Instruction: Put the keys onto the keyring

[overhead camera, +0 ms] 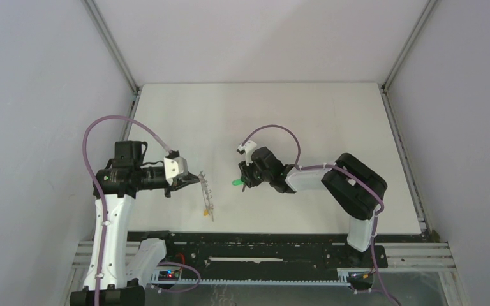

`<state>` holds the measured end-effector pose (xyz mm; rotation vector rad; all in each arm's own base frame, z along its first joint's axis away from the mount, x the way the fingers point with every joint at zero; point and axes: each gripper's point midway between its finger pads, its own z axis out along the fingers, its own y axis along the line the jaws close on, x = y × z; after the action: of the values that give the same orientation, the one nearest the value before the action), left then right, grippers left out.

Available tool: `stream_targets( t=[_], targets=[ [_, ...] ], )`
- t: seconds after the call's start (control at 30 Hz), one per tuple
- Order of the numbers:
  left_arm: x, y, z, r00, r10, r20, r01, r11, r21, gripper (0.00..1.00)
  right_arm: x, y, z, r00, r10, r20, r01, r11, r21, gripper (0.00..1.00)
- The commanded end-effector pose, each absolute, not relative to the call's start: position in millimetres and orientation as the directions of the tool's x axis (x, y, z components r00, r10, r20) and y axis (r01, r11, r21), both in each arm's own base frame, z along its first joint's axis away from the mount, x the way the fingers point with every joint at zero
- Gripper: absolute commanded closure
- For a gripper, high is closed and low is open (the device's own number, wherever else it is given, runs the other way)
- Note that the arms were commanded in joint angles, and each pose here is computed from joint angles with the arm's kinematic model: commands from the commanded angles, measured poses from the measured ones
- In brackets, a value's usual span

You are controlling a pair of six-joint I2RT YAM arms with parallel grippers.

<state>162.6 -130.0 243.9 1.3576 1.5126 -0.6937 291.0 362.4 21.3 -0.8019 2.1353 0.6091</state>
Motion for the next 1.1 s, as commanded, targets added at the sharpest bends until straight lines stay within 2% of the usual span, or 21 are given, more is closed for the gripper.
stream_targets(
  t=[0.0,0.23,0.4,0.73,1.07],
  targets=[
    [165,-135,266,0.154,0.385,-0.91,0.948,0.203,0.246,1.0,290,361,29,-0.497,-0.364,-0.788,-0.714,0.688,0.132,0.58],
    [164,-136,265,0.152,0.385,-0.911,0.949,0.202,0.243,1.0,288,359,34,-0.494,-0.356,-0.793,-0.719,0.68,0.143,0.73],
    [164,-135,265,0.149,0.385,-0.911,0.949,0.203,0.241,1.0,286,360,34,-0.5,-0.358,-0.788,-0.724,0.672,0.154,0.78],
    [164,-136,266,0.152,0.383,-0.911,0.949,0.201,0.243,1.0,282,351,46,-0.503,-0.335,-0.797,-0.731,0.656,0.185,0.6],
    [164,-136,266,0.152,0.385,-0.91,0.949,0.2,0.243,1.0,280,351,44,-0.509,-0.338,-0.792,-0.742,0.638,0.204,0.59]
  ],
)
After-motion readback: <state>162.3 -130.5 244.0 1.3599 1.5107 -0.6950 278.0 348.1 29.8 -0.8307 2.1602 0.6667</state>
